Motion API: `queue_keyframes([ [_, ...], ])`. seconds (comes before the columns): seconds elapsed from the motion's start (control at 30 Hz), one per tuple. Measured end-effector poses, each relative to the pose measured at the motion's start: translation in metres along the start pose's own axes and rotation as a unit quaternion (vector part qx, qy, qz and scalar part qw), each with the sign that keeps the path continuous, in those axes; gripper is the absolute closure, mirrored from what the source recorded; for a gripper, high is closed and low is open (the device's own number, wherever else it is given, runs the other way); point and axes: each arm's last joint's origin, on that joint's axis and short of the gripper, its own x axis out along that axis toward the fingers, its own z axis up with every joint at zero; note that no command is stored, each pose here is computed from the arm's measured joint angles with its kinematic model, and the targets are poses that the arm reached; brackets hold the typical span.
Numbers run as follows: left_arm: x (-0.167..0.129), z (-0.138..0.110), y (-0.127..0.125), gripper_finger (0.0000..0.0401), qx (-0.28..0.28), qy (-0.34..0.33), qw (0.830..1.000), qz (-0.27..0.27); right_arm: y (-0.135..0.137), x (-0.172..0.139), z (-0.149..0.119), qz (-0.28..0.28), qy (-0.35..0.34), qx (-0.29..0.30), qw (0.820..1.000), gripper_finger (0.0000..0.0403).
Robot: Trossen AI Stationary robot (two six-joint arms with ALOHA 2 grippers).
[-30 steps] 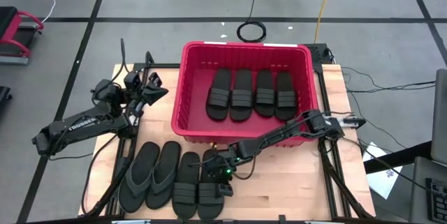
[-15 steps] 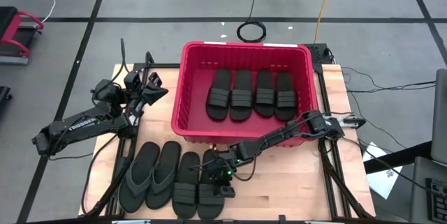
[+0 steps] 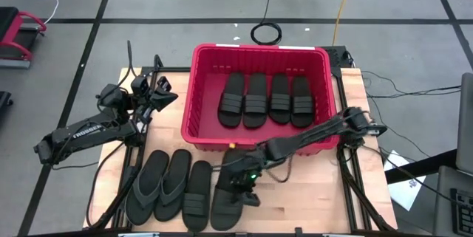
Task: Pick and place slides into bin
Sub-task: Put the black slide into the red bin
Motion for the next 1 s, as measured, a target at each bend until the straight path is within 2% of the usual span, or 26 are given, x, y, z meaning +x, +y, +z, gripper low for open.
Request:
queue_keyframes([
  [0.2, 0.000, 0.000, 0.000, 0.0398, -0.003, 0.001, 1.000, -0.001, 0.050, -0.084, 0.002, -0.012, -0.028, -0.009, 0.999, 0.0400],
  [0.3, 0.000, 0.000, 0.000, 0.0399, -0.003, 0.002, 1.000, -0.001, 0.070, -0.129, 0.003, -0.026, -0.077, -0.045, 0.996, 0.0400],
  [0.4, 0.000, 0.000, 0.000, 0.0391, 0.000, 0.002, 1.000, 0.000, 0.082, -0.179, 0.003, -0.072, -0.149, -0.083, 0.983, 0.0401],
  [0.47, 0.000, 0.000, 0.000, 0.0385, 0.000, 0.002, 1.000, 0.000, 0.088, -0.211, 0.002, -0.084, -0.192, -0.116, 0.971, 0.0401],
  [0.6, 0.000, 0.000, 0.000, 0.0381, -0.002, 0.002, 1.000, 0.000, 0.095, -0.259, -0.008, -0.103, -0.234, -0.157, 0.954, 0.0401],
  [0.7, 0.000, 0.000, 0.000, 0.0383, -0.006, 0.002, 1.000, 0.000, 0.093, -0.287, -0.023, -0.090, -0.216, -0.161, 0.959, 0.0401],
  [0.9, 0.000, 0.000, 0.001, 0.0399, 0.010, -0.012, 1.000, 0.019, 0.070, -0.316, -0.061, -0.086, -0.109, -0.061, 0.988, 0.0401],
  [1.0, 0.000, 0.001, 0.002, 0.0395, 0.012, -0.021, 0.999, 0.033, 0.054, -0.324, -0.082, -0.106, -0.033, -0.023, 0.994, 0.0401],
])
